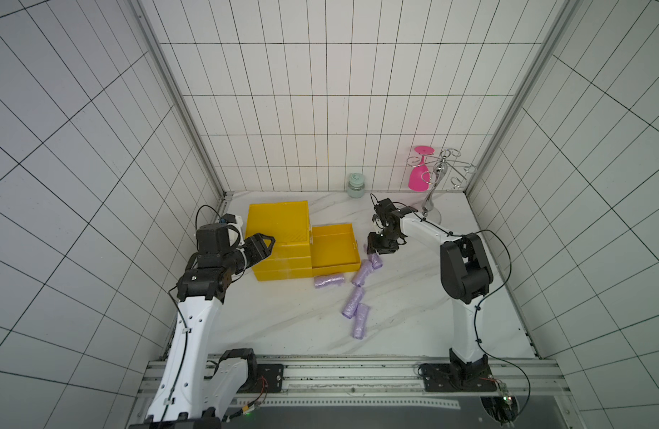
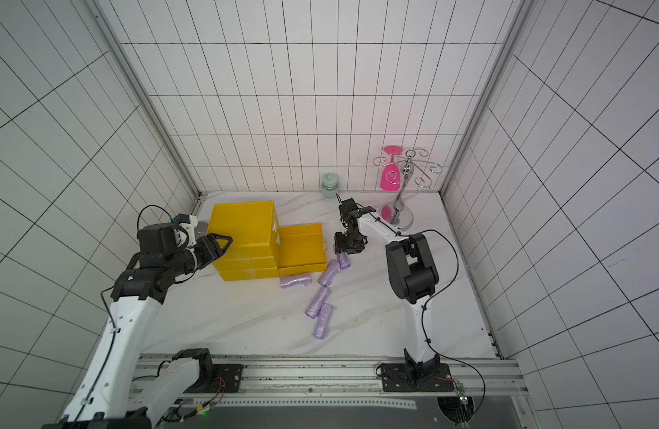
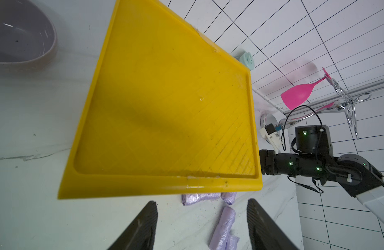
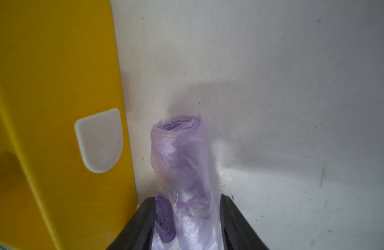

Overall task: Sort the rolls of trash bags by color and place them into the drawer
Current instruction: Pick up the roll of trash bags from the center of the board, then place the roll of trash bags in the drawer.

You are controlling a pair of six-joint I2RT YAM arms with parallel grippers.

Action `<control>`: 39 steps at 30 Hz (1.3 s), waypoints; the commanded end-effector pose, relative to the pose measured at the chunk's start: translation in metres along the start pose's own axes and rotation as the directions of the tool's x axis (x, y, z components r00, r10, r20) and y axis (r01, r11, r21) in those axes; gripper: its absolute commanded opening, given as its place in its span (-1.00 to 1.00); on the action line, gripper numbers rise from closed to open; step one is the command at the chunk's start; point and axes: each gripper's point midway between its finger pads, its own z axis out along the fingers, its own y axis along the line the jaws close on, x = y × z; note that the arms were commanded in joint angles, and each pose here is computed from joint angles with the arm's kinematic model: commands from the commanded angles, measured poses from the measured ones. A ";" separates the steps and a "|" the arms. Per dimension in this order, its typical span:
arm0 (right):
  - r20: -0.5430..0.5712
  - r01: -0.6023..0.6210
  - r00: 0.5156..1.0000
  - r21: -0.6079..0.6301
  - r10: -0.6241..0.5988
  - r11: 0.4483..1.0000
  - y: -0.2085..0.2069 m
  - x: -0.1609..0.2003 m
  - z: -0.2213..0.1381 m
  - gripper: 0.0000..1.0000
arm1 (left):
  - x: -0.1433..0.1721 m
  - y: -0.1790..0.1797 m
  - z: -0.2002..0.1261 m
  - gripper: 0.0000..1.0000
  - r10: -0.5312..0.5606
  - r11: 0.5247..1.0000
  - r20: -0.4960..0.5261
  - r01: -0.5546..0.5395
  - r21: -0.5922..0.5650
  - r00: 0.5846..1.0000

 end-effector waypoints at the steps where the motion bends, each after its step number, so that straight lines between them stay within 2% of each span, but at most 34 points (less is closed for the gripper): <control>1: -0.065 0.011 0.998 0.034 -0.009 0.999 -0.008 0.014 0.019 0.02 | 0.019 0.005 -0.004 0.31 -0.004 1.000 -0.034 0.004 0.001 0.999; 5: -0.072 0.006 0.997 0.044 -0.003 0.999 -0.010 0.013 0.025 -0.12 | 0.028 0.008 -0.006 0.31 -0.011 1.000 -0.039 0.011 0.002 0.999; 9: -0.059 -0.003 0.998 0.065 0.007 0.998 -0.015 0.011 0.021 -0.46 | 0.023 0.004 -0.009 0.31 -0.007 1.000 -0.030 0.008 0.010 1.000; 12: -0.025 -0.014 1.000 0.080 0.016 0.997 -0.018 0.007 0.007 -0.58 | 0.018 0.000 -0.009 0.32 0.001 1.000 -0.028 -0.001 0.017 1.000; 20: 0.119 -0.001 0.993 0.064 -0.007 0.998 0.003 -0.018 -0.060 -0.71 | -0.009 -0.016 -0.012 0.32 0.043 0.999 0.011 -0.044 0.031 0.999; 26: 0.184 0.068 0.981 -0.045 -0.059 0.997 0.066 -0.031 -0.091 -0.71 | -0.034 -0.023 -0.001 0.33 0.057 0.998 0.043 -0.059 0.037 0.997; 31: 0.172 0.106 0.982 -0.139 -0.081 0.985 0.123 -0.036 -0.079 -0.71 | -0.052 -0.024 0.015 0.32 0.049 0.998 0.047 -0.050 0.040 0.998; 39: 0.088 0.048 0.996 -0.282 -0.024 0.958 0.179 -0.042 -0.019 -0.69 | -0.070 -0.008 0.036 0.32 0.040 0.999 0.074 -0.039 -0.014 0.996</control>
